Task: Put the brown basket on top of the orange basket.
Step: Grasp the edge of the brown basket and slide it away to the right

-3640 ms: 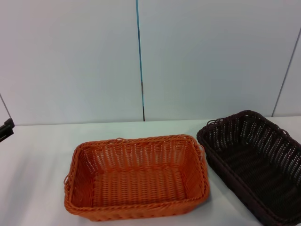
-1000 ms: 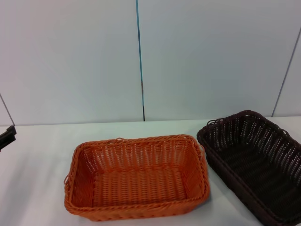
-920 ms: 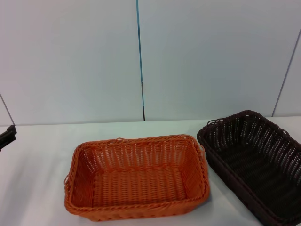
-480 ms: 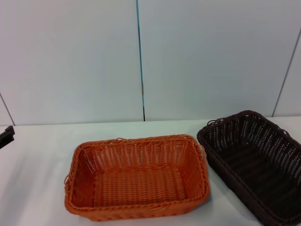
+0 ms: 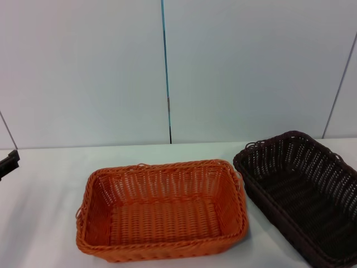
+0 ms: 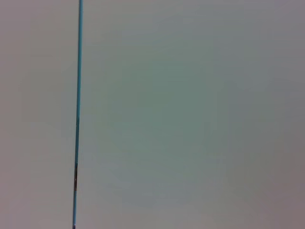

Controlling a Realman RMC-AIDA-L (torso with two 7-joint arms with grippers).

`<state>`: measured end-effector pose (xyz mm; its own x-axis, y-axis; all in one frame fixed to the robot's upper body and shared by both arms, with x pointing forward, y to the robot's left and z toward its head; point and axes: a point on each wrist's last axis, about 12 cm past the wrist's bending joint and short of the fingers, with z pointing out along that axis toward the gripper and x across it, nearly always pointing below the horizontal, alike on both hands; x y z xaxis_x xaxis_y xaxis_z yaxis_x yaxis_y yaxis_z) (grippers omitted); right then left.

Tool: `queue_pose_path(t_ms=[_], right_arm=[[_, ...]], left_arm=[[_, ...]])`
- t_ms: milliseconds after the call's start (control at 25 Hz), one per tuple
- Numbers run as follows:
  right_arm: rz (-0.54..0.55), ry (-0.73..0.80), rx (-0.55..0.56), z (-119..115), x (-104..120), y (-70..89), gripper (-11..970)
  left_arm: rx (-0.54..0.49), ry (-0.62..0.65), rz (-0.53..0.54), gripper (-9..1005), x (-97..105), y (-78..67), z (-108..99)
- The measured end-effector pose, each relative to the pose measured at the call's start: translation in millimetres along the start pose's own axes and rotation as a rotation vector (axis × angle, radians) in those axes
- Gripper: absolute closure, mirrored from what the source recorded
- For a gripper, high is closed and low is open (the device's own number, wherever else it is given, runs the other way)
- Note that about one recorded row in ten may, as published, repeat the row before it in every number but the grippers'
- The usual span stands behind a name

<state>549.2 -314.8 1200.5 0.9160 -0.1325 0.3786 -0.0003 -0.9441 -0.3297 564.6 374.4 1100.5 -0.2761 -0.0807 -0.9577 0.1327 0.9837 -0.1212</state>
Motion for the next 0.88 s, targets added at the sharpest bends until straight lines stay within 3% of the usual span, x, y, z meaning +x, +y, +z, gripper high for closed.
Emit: queue_pose_path(t_ms=[880], right_arm=[[-0.140,-0.027,-0.143,11,4,-14.4,219]], left_arm=[[-0.007,0.013,-0.018,90,7,3.1,-4]])
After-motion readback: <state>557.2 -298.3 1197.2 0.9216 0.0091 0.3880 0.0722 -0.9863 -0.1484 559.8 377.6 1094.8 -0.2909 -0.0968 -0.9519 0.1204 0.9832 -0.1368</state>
